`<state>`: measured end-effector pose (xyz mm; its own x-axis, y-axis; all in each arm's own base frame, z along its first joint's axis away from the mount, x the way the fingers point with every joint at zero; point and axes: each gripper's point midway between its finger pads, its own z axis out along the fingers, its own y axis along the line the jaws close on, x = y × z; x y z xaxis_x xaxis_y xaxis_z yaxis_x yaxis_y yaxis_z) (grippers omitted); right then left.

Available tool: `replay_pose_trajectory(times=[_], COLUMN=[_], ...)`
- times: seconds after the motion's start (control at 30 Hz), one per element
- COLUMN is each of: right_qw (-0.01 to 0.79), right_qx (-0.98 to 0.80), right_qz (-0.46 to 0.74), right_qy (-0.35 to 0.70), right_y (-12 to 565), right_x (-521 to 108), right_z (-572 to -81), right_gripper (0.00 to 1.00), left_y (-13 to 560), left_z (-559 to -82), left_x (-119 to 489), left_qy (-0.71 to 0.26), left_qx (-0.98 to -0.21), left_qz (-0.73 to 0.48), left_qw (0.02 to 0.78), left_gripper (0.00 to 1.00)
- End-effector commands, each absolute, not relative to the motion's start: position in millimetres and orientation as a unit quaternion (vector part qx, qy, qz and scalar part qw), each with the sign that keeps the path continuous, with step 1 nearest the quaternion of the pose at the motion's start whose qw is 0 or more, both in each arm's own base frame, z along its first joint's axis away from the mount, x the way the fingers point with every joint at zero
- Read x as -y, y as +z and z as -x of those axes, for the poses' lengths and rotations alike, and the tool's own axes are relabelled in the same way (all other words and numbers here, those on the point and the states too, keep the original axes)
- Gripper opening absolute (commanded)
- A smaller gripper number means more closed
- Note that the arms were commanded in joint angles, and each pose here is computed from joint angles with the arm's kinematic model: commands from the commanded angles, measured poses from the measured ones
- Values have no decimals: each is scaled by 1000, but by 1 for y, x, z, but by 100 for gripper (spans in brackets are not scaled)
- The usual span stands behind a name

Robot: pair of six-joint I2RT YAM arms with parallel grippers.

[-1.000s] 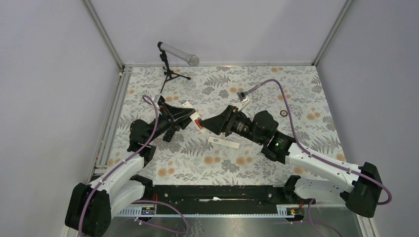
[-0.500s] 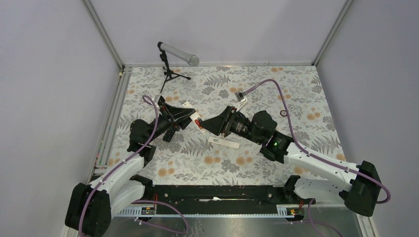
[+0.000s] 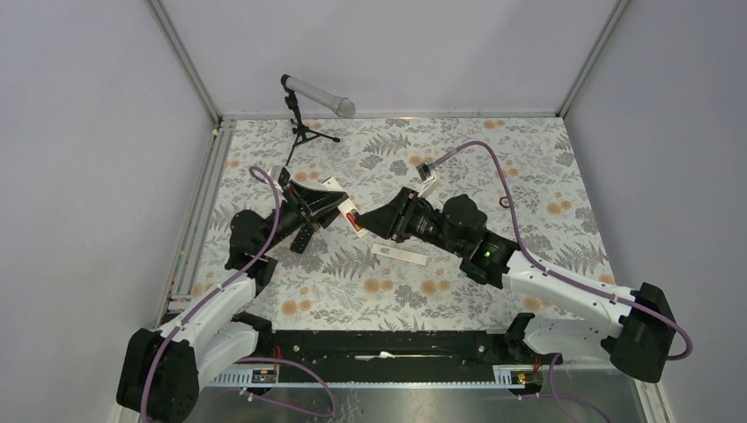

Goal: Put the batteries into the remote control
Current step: Load the battery into the remote control.

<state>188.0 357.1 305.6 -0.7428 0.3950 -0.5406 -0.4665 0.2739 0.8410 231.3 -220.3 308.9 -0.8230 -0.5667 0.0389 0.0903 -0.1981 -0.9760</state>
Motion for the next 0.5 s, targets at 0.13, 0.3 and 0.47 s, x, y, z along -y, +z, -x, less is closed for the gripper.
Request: replay_pose_trajectory(times=[0.13, 0.3, 0.47], right_qw=[316, 328, 355], right_qx=[-743, -734, -694], right_qz=[-4, -3, 23], right_qy=[590, 595, 626], right_y=[297, 303, 326], right_x=[-370, -365, -357], right_z=[-193, -194, -185], right_gripper=[29, 43, 78], left_y=[362, 354, 346], left_z=[-204, -205, -208], left_x=[225, 224, 223], left_qy=[-745, -703, -665], left_qx=[-587, -619, -642], left_qz=[63, 40, 11], left_qw=[309, 349, 381], left_gripper=[0, 0, 0])
